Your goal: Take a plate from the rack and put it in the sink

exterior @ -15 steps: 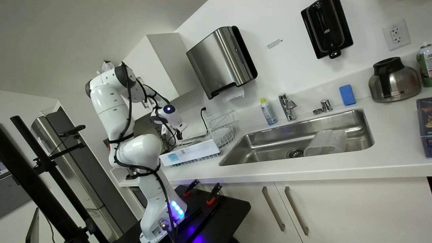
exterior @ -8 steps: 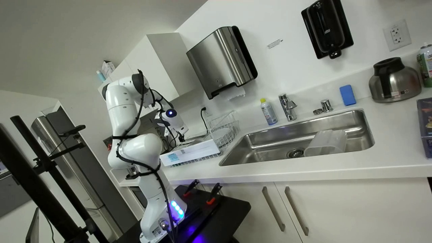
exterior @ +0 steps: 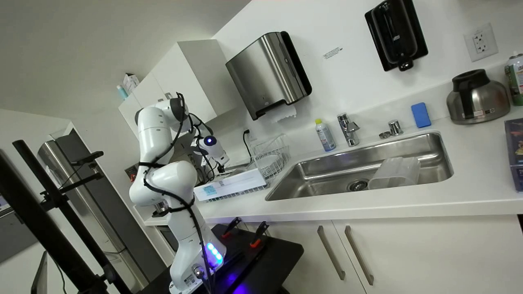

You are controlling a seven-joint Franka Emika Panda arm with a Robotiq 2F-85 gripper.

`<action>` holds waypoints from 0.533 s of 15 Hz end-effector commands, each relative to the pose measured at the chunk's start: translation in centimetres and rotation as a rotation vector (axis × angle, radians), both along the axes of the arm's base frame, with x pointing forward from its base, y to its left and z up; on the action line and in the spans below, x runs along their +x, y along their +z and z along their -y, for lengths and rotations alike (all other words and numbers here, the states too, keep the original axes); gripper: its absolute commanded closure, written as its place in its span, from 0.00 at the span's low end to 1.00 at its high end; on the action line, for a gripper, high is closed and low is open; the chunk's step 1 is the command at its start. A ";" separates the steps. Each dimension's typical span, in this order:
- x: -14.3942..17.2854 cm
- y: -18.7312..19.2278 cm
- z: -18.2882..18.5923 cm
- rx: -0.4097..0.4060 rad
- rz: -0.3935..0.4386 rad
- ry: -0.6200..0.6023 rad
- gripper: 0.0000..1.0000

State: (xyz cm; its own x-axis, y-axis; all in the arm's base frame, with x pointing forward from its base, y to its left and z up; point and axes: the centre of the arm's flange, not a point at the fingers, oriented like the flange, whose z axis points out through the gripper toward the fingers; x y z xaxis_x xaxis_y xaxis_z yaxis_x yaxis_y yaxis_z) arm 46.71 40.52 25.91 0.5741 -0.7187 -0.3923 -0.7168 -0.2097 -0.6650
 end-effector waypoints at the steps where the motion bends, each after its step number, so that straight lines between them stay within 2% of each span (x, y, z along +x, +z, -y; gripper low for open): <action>1: 0.6 -1.0 -2.6 -0.027 0.026 -0.024 0.00; 4: 0.9 -1.5 -3.4 -0.037 0.034 -0.024 0.00; 5: 1.0 -1.7 -3.5 -0.045 0.036 -0.024 0.25; 6: 1.0 -1.8 -3.7 -0.052 0.039 -0.028 0.26; 8: 0.9 -1.8 -3.8 -0.062 0.046 -0.031 0.42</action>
